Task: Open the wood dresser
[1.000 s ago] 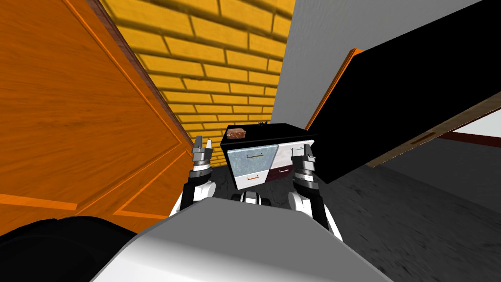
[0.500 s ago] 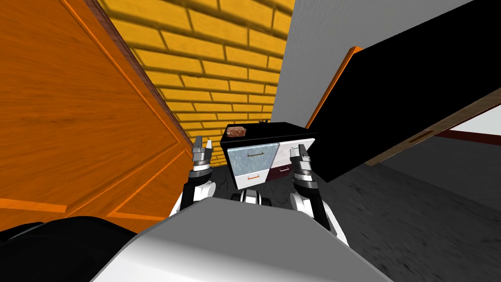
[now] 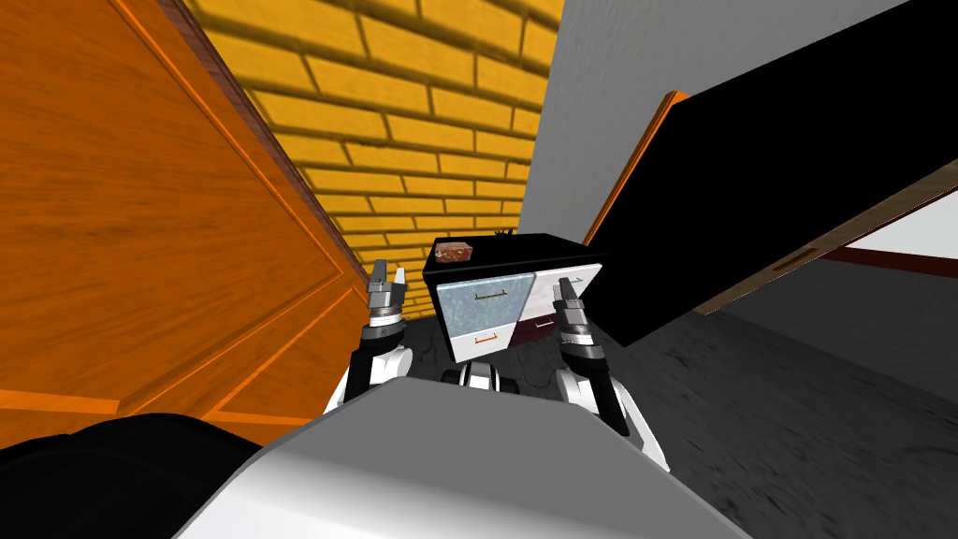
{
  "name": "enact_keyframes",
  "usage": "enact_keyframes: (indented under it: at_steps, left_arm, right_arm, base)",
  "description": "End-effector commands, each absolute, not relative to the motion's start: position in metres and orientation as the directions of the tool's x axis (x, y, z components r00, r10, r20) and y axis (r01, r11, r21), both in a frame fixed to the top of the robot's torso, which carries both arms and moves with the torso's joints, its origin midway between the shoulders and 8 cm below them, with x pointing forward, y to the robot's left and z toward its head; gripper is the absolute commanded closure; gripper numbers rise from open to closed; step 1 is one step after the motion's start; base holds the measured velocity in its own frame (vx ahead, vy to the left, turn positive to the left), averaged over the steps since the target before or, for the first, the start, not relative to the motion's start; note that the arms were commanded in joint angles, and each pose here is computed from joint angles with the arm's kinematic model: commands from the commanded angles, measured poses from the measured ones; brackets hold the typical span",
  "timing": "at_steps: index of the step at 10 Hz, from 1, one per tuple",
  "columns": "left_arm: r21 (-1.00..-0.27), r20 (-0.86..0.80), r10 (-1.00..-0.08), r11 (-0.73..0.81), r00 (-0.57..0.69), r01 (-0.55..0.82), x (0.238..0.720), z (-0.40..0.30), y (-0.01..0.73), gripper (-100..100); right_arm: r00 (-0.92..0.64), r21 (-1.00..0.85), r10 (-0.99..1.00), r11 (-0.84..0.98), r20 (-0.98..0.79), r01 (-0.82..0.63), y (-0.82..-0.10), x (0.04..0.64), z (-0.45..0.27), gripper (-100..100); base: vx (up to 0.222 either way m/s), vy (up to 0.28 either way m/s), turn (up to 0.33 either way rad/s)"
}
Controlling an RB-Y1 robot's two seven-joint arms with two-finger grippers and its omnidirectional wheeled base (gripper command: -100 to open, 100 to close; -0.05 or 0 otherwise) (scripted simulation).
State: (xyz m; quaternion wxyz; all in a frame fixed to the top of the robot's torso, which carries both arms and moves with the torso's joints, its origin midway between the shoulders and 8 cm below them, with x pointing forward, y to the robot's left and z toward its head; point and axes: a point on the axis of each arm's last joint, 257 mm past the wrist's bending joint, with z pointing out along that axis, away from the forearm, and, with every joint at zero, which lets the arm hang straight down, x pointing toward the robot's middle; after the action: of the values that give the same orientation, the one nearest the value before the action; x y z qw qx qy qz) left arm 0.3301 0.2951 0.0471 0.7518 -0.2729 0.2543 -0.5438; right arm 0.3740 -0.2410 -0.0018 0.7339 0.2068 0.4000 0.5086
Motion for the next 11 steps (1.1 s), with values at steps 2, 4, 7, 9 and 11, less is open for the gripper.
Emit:
enact_keyframes:
  at_steps: [2,4,7,9,11]
  left_arm:
    - [-0.687,-0.086,-0.956,0.26,0.279,0.679,0.33,0.047,0.295,0]
    - [-0.687,-0.086,-0.956,0.26,0.279,0.679,0.33,0.047,0.295,0]
    - [-0.687,-0.086,-0.956,0.26,0.279,0.679,0.33,0.047,0.295,0]
    - [-0.687,-0.086,-0.956,0.26,0.279,0.679,0.33,0.047,0.295,0]
    - [-0.687,-0.086,-0.956,0.26,0.279,0.679,0.33,0.047,0.295,0]
  right_arm:
    - [0.212,0.64,0.836,0.529,-0.507,-0.557,-0.233,0.378,-0.011,-100]
    - [0.237,0.596,0.789,0.591,-0.567,-0.543,-0.229,0.381,-0.015,-100]
    - [0.276,0.529,0.719,0.67,-0.638,-0.521,-0.226,0.383,-0.02,-100]
    - [0.302,0.468,0.655,0.727,-0.693,-0.503,-0.222,0.385,-0.026,-100]
    - [0.327,0.402,0.586,0.778,-0.741,-0.483,-0.219,0.387,-0.031,-100]
  base:
    - [0.003,0.027,-0.026]
    - [-0.003,0.031,-0.021]
    - [-0.001,0.031,-0.025]
    - [0.001,0.031,-0.027]
    - [-0.003,0.036,-0.027]
